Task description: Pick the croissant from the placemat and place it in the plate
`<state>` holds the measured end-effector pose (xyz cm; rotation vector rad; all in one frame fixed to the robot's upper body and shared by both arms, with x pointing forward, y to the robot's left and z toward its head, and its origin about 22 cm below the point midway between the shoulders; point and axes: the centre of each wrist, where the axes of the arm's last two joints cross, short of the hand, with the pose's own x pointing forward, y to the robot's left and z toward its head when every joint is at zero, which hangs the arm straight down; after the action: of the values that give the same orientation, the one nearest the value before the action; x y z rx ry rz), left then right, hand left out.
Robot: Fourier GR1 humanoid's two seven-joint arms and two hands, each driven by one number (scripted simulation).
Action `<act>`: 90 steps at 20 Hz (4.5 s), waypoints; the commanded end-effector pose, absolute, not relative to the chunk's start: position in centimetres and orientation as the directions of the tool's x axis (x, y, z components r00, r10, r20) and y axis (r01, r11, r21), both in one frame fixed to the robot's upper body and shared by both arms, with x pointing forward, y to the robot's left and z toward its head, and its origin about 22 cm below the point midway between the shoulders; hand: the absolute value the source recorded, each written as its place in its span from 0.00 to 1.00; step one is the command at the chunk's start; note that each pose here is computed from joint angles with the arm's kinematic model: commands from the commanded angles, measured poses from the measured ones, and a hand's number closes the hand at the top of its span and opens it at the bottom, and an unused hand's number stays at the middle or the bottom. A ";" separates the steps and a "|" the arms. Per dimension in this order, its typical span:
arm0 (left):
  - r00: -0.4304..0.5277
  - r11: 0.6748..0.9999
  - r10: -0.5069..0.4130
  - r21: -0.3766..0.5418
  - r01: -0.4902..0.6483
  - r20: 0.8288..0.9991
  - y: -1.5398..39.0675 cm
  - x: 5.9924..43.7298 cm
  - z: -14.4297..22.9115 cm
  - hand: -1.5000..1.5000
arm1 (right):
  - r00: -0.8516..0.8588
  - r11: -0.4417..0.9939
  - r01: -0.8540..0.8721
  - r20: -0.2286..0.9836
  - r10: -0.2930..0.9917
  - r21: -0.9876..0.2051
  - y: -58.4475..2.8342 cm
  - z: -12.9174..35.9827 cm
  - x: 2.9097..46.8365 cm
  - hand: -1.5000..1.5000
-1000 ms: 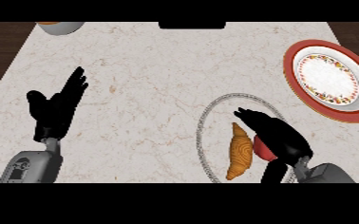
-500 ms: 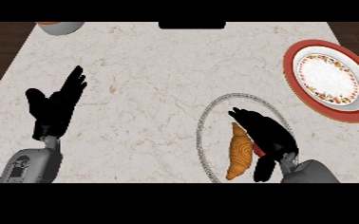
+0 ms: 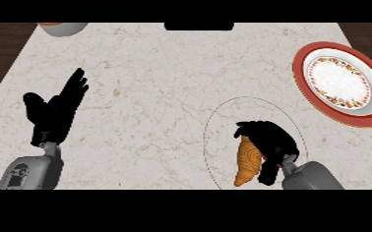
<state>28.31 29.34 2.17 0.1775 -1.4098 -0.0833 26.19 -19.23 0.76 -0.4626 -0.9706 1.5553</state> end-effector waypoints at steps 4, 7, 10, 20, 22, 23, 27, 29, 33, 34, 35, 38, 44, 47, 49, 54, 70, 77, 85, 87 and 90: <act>0.163 0.986 -0.154 0.162 -0.035 0.974 29.7 27.5 1.9 0.50 | -0.310 0.024 -0.635 0.283 0.907 -0.772 -17.8 -1.3 25.7 1.00; 0.168 0.983 -0.163 0.175 -0.055 0.972 29.0 28.2 0.7 0.50 | -0.307 0.044 -0.630 0.301 0.903 -0.775 -18.1 -1.2 24.9 1.00; 0.177 0.984 -0.161 0.172 -0.049 0.971 28.8 27.7 1.2 0.50 | -0.301 0.067 -0.590 0.297 0.906 -0.804 -16.8 -0.8 24.1 1.00; 0.161 0.985 -0.168 0.173 -0.017 0.973 27.6 27.9 1.7 0.50 | 0.048 0.387 -0.111 0.384 0.922 -0.915 -17.5 5.3 35.7 1.00; 0.155 0.986 -0.154 0.162 -0.037 0.976 28.8 28.2 1.5 0.50 | 0.034 0.399 0.051 0.400 0.916 -0.916 -16.7 6.4 35.5 1.00; 0.163 0.985 -0.157 0.167 -0.052 0.974 29.4 28.7 2.2 0.50 | 0.031 0.390 0.133 0.398 0.917 -0.911 -17.1 6.8 35.4 1.00; 0.175 0.986 -0.156 0.163 -0.030 0.972 28.1 28.0 1.5 0.50 | 0.094 0.292 0.405 0.357 0.929 -0.867 -18.2 9.9 36.5 1.00; 0.160 0.986 -0.154 0.162 -0.040 0.975 29.0 28.3 2.1 0.50 | 0.134 0.276 0.469 0.376 0.917 -0.839 -16.9 9.9 36.0 1.00; 0.163 0.985 -0.158 0.167 -0.041 0.974 29.2 28.3 0.9 0.50 | 0.228 0.282 0.526 0.452 0.862 -0.802 -20.9 9.7 37.4 1.00; 0.154 0.983 -0.161 0.172 -0.059 0.975 29.0 29.3 1.0 0.50 | 0.214 0.322 0.536 0.494 0.843 -0.780 -22.2 11.9 37.0 1.00; 0.159 0.983 -0.170 0.179 -0.047 0.973 28.4 28.5 1.9 0.50 | 0.250 0.317 0.524 0.498 0.830 -0.791 -20.6 11.0 37.4 1.00; 0.167 0.986 -0.153 0.161 -0.036 0.974 28.1 28.9 2.8 0.50 | 0.266 0.330 0.562 0.543 0.796 -0.759 -26.3 10.8 37.1 1.00; 0.163 0.984 -0.168 0.176 -0.035 0.972 28.6 28.7 3.4 0.50 | 0.348 0.288 0.577 0.549 0.760 -0.764 -34.1 9.1 36.8 1.00; 0.164 0.983 -0.170 0.179 -0.039 0.972 29.7 28.1 2.2 0.50 | 0.372 0.283 0.572 0.551 0.747 -0.770 -37.7 9.7 36.0 1.00; 0.154 0.985 -0.160 0.168 -0.039 0.975 30.4 27.4 2.7 0.50 | 0.375 0.278 0.552 0.531 0.760 -0.787 -38.3 8.6 36.2 1.00; 0.159 0.983 -0.170 0.178 -0.038 0.973 29.3 28.6 2.2 0.50 | 0.473 0.281 0.398 0.458 0.753 -0.873 -41.6 8.0 37.0 1.00; 0.164 0.983 -0.169 0.179 -0.051 0.972 28.7 28.9 1.6 0.50 | 0.031 0.562 0.537 0.680 0.732 -0.629 -43.2 7.6 37.1 0.00; 0.179 0.985 -0.155 0.167 -0.051 0.972 28.9 29.2 2.4 0.50 | -0.084 0.751 0.543 0.866 0.493 -0.375 -44.5 9.3 36.5 0.00; 0.169 0.986 -0.153 0.162 -0.037 0.974 28.1 28.1 1.9 0.50 | -0.076 0.879 0.439 0.966 0.245 -0.188 -49.0 8.6 33.1 0.00; 0.165 0.988 -0.142 0.151 -0.045 0.976 29.3 28.7 2.3 0.50 | -0.076 0.876 0.425 0.955 0.287 -0.229 -48.8 7.5 31.5 0.00; 0.163 0.982 -0.173 0.183 -0.047 0.971 28.6 27.8 0.8 0.50 | -0.127 0.857 0.472 0.946 0.297 -0.206 -49.7 5.9 30.3 0.00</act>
<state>28.29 28.74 1.96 0.1734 -1.4093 -0.0828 32.29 -48.98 8.02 -0.5892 -1.6869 -0.1439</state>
